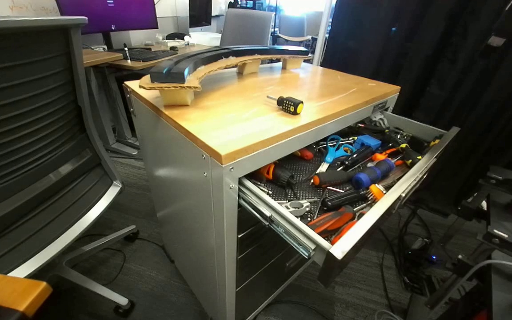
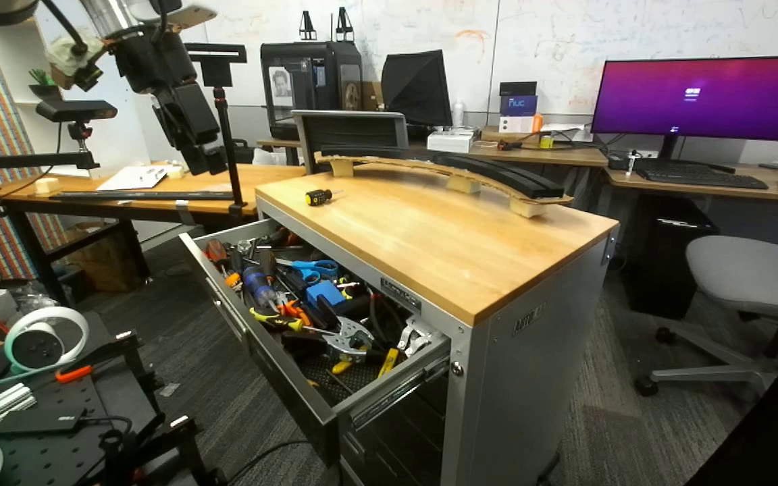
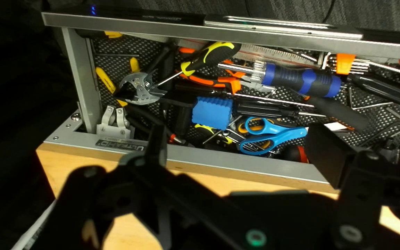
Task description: Put the screwdriver in the open drawer then close the open drawer
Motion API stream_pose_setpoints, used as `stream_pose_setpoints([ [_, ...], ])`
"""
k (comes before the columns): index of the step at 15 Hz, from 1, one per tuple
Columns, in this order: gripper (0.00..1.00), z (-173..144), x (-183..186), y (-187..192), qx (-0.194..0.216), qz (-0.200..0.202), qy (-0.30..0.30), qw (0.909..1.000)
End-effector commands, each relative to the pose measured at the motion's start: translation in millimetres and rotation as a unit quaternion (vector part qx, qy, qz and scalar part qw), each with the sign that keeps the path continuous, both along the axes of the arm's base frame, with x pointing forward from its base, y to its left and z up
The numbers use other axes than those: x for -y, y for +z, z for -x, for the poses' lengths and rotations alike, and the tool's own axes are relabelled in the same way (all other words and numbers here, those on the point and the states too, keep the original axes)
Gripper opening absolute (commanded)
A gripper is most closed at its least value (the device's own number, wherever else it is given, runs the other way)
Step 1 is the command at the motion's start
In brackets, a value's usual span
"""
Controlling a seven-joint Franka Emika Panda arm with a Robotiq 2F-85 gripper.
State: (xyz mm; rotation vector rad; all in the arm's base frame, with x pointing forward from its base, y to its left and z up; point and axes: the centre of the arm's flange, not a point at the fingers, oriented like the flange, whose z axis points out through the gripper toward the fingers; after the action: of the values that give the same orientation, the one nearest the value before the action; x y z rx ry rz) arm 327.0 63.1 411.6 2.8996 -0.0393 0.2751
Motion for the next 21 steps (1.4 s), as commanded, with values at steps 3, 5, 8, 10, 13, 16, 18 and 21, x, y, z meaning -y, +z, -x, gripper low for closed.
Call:
stream_pose_setpoints([
  [3,1.0,-74.3,-59.6,-46.3,0.0,-0.028,0.035,0.999],
  [5,1.0,-97.5,-90.8,-64.8,0.006,-0.036,0.053,0.998],
  [8,1.0,-126.3,-131.0,-81.3,0.034,-0.048,0.07,0.9959],
  [10,1.0,-142.6,-148.6,-86.9,0.063,-0.045,0.07,0.9946],
  [13,1.0,-164.4,-157.4,-95.3,0.107,-0.035,0.055,0.9921],
  [16,1.0,-179.5,-156.5,-107.0,0.136,-0.026,0.034,0.9898],
  [18,1.0,-186.3,-155.3,-114.9,0.146,-0.027,0.021,0.9887],
  [21,1.0,-195.5,-154.0,-126.6,0.164,-0.031,0.0,0.9859],
])
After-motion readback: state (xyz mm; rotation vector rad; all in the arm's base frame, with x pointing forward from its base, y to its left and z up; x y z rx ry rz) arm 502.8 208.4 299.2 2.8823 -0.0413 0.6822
